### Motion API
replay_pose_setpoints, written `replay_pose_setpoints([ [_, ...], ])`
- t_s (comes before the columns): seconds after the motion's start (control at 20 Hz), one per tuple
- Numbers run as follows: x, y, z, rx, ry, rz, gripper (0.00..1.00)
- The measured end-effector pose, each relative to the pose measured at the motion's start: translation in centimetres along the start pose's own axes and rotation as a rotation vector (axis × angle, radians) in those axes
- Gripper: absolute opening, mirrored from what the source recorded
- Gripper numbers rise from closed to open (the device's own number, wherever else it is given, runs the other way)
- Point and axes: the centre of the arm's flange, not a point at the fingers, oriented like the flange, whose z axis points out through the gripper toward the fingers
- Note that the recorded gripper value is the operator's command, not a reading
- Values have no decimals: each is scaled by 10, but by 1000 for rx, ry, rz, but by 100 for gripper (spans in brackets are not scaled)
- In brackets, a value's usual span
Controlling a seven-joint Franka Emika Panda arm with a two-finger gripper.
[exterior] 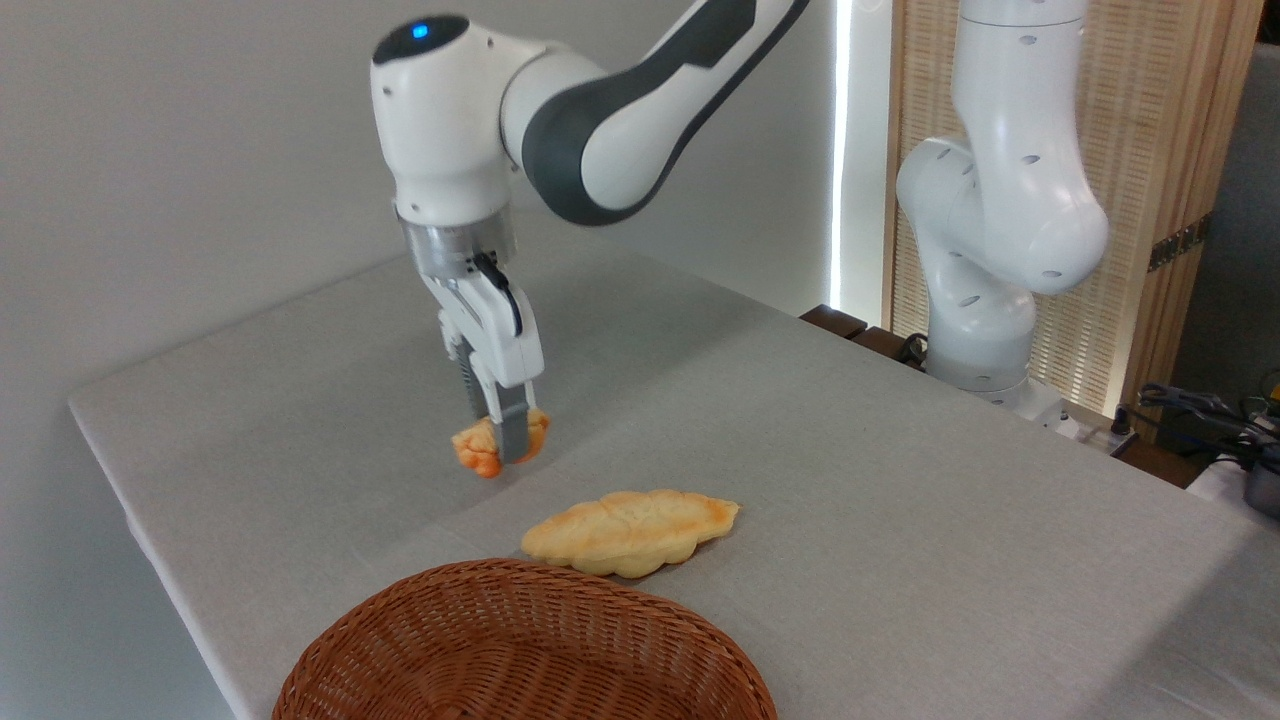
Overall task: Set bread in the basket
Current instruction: 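Carry the held bread roll over the wicker basket, then open the gripper to drop the bread roll into the basket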
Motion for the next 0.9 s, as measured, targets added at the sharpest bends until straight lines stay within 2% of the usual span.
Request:
replay_pose_setpoints([
  [0.3,-31,-53,-56,75,83,-108,46],
  [0.45,-63,-86,-72,102,106,-189,56],
  [0.5,-72,-94,-75,111,112,-210,62],
  [0.55,-88,-110,-80,135,131,-249,83],
  [0.6,-105,-125,-85,159,147,-286,99],
  [0.75,-127,-145,-91,212,176,-331,100],
  [0.9,-129,-154,-87,253,174,-333,100],
])
